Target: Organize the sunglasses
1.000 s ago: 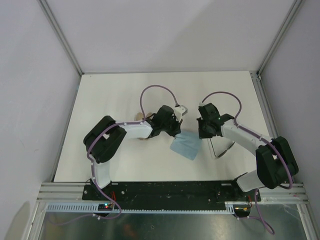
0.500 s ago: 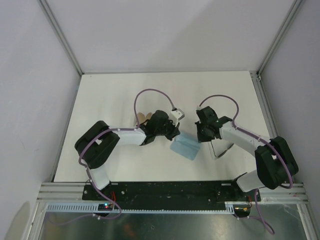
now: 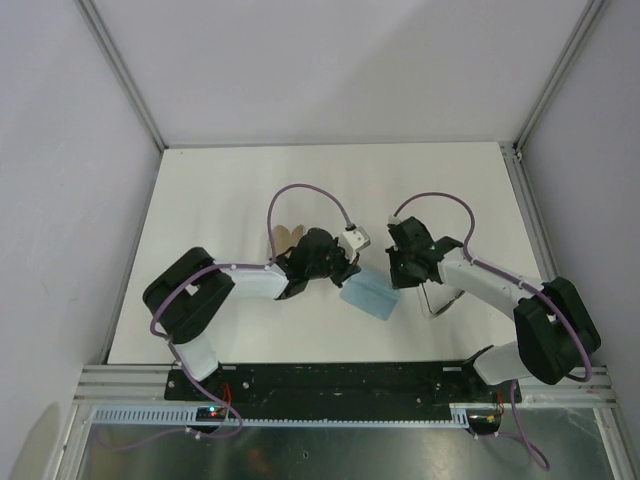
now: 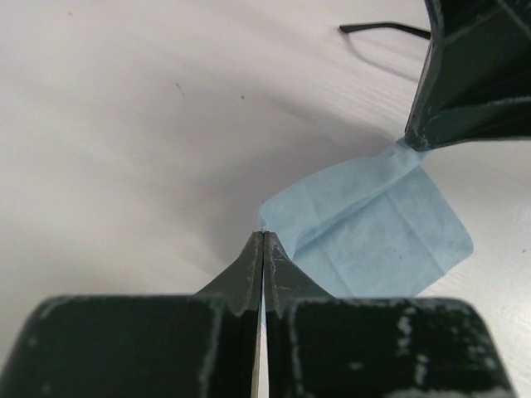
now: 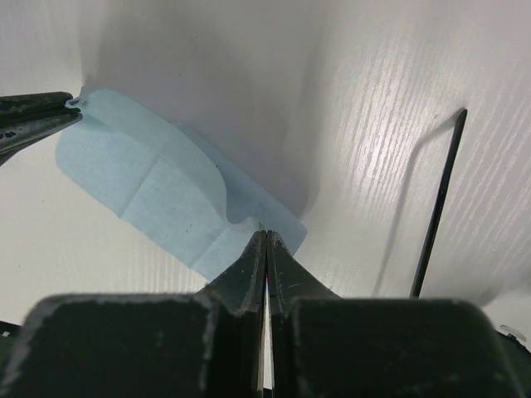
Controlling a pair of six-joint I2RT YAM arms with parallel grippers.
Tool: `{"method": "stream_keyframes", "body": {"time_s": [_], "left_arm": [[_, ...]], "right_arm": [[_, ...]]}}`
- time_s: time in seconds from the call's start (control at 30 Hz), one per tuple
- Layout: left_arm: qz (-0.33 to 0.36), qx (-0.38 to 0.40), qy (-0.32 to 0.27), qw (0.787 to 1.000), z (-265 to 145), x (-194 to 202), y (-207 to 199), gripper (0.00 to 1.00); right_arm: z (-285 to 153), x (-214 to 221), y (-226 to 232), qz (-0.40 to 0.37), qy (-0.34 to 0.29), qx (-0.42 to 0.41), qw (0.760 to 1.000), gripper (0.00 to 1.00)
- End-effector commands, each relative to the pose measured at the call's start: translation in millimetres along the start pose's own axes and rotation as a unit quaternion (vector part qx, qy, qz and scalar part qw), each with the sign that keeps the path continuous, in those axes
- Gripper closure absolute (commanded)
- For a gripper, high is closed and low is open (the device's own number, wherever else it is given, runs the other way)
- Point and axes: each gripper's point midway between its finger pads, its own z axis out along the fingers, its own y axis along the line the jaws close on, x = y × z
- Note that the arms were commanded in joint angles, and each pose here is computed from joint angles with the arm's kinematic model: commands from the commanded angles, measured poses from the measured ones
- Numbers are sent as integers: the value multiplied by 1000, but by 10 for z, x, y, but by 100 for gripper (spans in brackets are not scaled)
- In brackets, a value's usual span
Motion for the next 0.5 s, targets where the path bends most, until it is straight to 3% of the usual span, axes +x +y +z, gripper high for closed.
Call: {"method": "stream_keyframes", "body": {"time_s": [0.0, 0.47], "left_arm": [[49, 5, -55, 997, -95, -303, -38, 100], [95, 35, -81, 991, -237, -210, -173, 100]], "right_arm": [[-54, -25, 74, 4, -14, -12, 1000, 100], [-17, 131, 155, 1, 0, -20, 1000, 100]]}}
